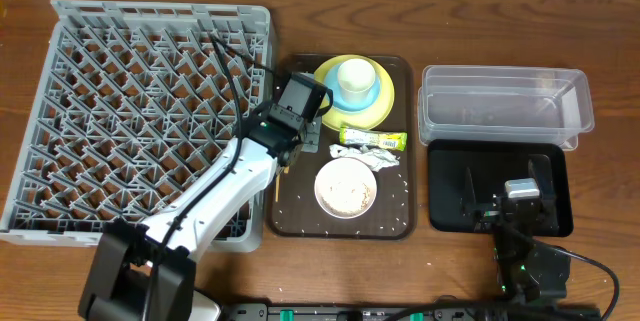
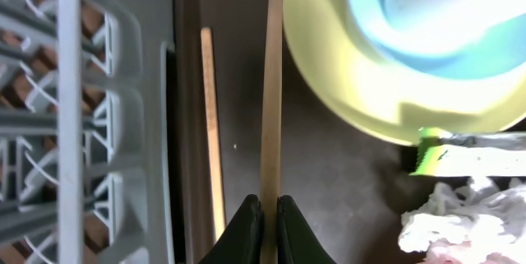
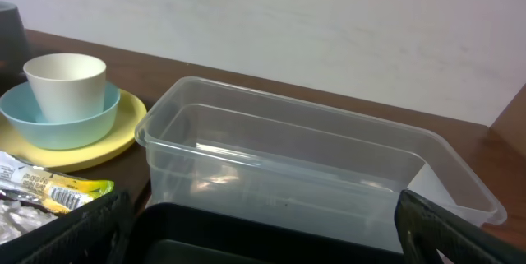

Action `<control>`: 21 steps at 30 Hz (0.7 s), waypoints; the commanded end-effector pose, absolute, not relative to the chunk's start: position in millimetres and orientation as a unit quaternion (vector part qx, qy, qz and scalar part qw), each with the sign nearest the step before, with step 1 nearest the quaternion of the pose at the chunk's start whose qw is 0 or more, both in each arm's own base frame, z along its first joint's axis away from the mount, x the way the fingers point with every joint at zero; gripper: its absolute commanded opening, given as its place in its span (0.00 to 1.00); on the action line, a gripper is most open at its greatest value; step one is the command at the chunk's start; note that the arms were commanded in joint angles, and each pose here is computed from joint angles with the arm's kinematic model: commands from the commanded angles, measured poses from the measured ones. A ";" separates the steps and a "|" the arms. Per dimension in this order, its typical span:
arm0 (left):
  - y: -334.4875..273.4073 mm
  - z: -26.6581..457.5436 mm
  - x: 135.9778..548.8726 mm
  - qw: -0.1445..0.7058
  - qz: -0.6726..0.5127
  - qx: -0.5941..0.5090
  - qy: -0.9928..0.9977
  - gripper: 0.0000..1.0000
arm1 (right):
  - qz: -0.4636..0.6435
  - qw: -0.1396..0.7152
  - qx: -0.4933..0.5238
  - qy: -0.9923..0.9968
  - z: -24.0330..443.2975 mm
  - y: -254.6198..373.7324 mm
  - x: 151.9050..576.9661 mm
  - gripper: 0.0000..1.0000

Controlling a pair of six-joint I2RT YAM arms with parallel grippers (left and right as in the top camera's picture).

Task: Sort waste into correct bins and load items into the dishwasher
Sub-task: 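Lower the left gripper and grasp one wooden chopstick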

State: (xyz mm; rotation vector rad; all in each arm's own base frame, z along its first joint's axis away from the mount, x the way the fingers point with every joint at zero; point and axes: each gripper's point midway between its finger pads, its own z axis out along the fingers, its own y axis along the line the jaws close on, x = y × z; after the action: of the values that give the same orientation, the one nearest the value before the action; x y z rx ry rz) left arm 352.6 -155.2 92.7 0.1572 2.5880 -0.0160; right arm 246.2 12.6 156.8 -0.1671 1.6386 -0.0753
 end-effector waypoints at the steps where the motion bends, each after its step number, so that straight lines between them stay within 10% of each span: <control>1: -150.0 65.1 345.0 0.239 0.005 0.031 0.971 0.07 | -0.035 0.679 -0.081 0.729 156.2 14.4 245.9 0.99; 21: -159.7 1.9 323.8 0.137 -0.010 0.011 0.990 0.13 | -0.035 0.679 -0.081 0.729 156.2 14.4 245.9 0.99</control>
State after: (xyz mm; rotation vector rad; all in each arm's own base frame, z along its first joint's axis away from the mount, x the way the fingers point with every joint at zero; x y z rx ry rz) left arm 326.2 -157.4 5.7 -0.0212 2.8550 -0.0159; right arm 246.2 12.6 156.7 -0.1672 1.6389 -0.0753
